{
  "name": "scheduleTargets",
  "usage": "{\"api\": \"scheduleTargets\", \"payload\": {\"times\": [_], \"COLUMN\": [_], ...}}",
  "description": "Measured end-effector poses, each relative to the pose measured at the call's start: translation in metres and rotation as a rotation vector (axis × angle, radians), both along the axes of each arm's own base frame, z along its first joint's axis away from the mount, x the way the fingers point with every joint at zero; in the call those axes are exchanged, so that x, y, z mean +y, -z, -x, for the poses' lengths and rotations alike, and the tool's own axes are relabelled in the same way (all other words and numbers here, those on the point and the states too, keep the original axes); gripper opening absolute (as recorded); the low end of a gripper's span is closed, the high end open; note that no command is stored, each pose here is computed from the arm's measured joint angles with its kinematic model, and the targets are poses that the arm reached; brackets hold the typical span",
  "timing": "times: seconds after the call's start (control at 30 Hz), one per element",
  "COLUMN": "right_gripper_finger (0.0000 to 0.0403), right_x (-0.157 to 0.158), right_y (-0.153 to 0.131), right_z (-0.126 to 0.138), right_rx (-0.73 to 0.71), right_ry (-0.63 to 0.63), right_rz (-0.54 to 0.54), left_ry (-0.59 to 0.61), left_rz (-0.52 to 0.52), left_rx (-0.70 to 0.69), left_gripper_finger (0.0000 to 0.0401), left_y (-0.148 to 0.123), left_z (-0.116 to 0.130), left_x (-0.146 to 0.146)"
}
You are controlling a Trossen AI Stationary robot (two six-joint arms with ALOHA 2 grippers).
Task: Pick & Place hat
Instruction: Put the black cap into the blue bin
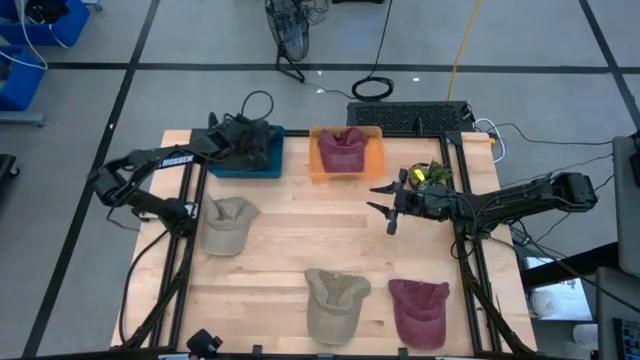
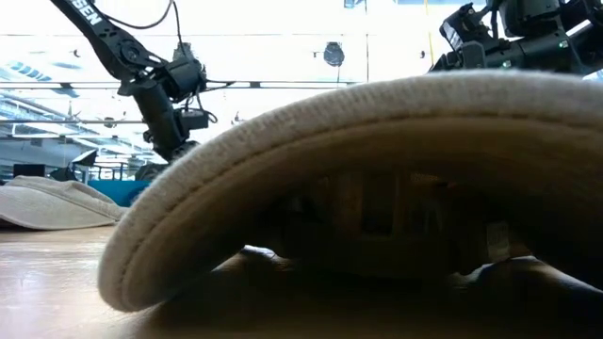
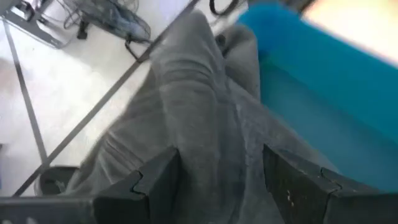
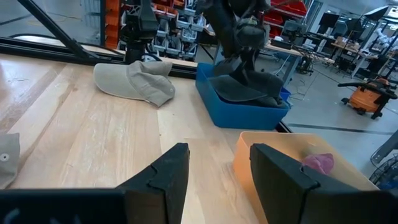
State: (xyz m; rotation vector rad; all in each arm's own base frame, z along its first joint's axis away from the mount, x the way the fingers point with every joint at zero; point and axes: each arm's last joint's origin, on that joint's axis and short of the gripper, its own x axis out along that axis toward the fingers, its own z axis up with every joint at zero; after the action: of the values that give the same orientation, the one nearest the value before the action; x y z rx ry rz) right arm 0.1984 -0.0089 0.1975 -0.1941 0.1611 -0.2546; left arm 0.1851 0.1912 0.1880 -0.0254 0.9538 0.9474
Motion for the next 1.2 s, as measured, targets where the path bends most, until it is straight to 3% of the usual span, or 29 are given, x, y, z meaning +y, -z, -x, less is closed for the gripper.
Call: {"api": "scheduleTargets", "payload": {"times": [0.17,0.47,0.7,0.87,1.2], "right_gripper_finger": [0.0155,0.0155,0.0155,0.0155,0.0155], "right_x": [0.0,0.0,0.0,0.0,0.0], "right_y": [0.0,0.001,0.004,0.007,0.007], "right_z": [0.0,0.0,0.001,0.001,0.001], "right_rx": [0.002,0.016,0.045,0.068,0.072], "right_ry": [0.0,-0.002,0.0,0.002,0.005], "right_rz": [0.005,0.017,0.003,-0.009,-0.027], "left_ry": [0.002,0.1,0.203,0.265,0.324], "left_rz": [0.008,0.045,0.05,0.095,0.065], "left_rx": [0.006,-0.017,0.029,0.063,-0.001], "left_gripper_finger": [0.02,0.0019,0.0034,0.0014,0.0023], "left_y": [0.003,0.003,-0.005,-0.011,-0.036], "left_z": [-0.001,-0.004,-0.004,0.003,0.016], "left_x": [0.0,-0.002,-0.015,-0.025,-0.04]}}
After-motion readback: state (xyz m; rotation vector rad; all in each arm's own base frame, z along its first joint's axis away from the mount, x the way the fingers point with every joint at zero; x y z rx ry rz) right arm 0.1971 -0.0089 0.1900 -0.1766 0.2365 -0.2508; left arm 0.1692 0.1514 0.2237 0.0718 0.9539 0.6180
